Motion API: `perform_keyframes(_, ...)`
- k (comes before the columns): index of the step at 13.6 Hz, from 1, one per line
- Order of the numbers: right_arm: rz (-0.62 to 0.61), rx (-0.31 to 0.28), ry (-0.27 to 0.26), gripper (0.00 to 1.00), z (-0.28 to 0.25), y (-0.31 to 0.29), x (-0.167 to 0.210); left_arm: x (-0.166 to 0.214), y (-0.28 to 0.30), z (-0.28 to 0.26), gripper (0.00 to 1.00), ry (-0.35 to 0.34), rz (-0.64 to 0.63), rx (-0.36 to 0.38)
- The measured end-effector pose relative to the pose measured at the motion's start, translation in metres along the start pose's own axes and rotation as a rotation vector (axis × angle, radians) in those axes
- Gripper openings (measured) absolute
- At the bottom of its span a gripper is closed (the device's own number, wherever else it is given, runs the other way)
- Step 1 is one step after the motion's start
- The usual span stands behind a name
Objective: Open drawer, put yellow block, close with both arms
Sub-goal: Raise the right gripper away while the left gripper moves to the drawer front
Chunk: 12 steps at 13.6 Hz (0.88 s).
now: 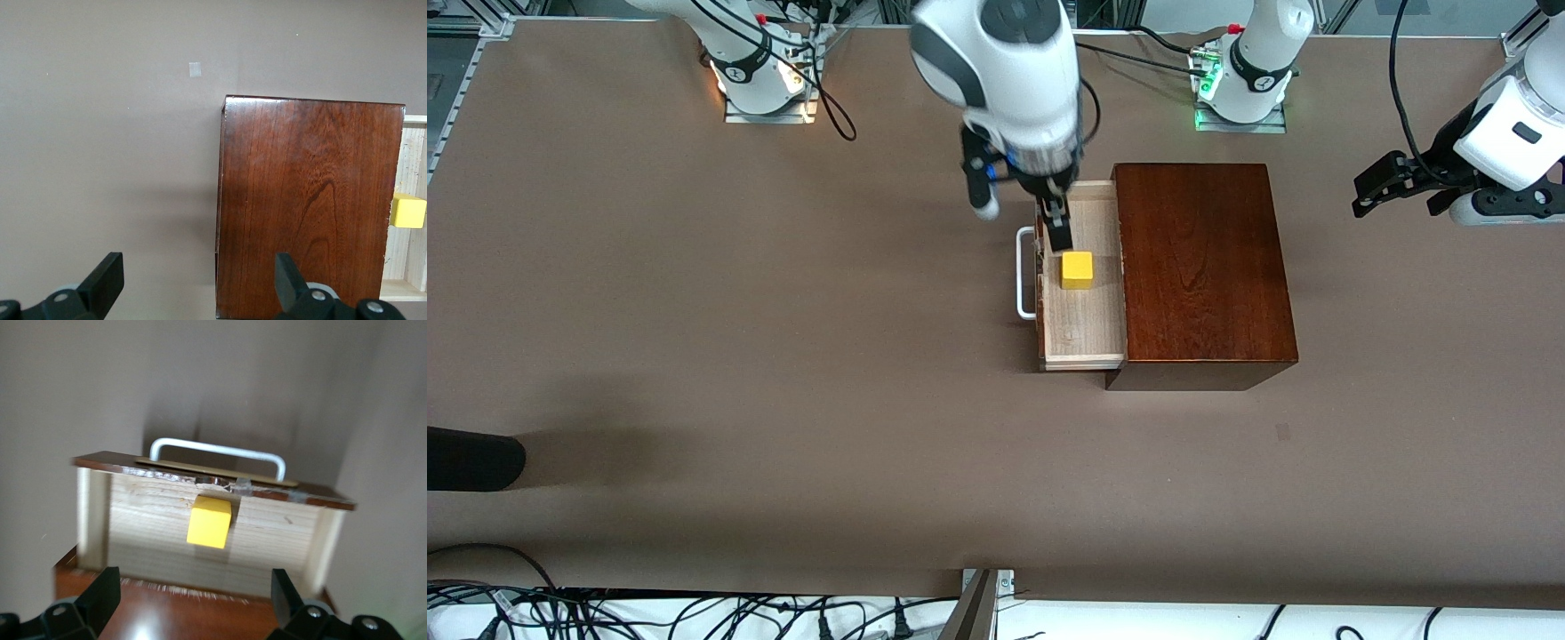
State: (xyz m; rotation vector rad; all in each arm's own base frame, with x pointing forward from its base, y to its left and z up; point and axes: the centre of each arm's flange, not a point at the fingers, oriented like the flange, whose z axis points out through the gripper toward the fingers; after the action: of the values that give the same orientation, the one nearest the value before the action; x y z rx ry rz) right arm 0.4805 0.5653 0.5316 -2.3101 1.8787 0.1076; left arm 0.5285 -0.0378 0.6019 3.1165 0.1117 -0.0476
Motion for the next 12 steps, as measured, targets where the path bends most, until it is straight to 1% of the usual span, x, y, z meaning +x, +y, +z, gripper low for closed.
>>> perform_keyframes(2,-0.11,-0.007,0.013,1.0,-0.044,0.001,0.024,-0.002,0.014,-0.002,1.0,0.006,-0.018,0.001)
perform_keyframes(3,-0.174,-0.022,0.027,1.0,-0.056,0.001,0.037,-0.004,0.028,-0.003,1.0,0.009,-0.032,0.003)
perform_keyframes(5,-0.299,-0.053,0.071,1.0,-0.068,-0.006,0.07,-0.009,0.062,-0.002,1.0,0.009,-0.052,0.008)
perform_keyframes(7,-0.395,-0.07,0.106,1.0,-0.079,-0.014,0.111,-0.01,0.091,0.006,1.0,-0.002,-0.079,0.015)
perform_keyframes(9,-0.507,-0.099,0.123,1.0,-0.099,-0.015,0.167,-0.005,0.123,0.02,1.0,-0.017,-0.117,0.02)
perform_keyframes(10,-0.556,-0.111,0.122,1.0,-0.114,-0.012,0.204,-0.003,0.145,0.029,1.0,-0.025,-0.136,0.021)
perform_keyframes(12,-0.641,-0.131,0.103,1.0,-0.139,-0.002,0.276,-0.002,0.182,0.043,1.0,-0.042,-0.178,0.02)
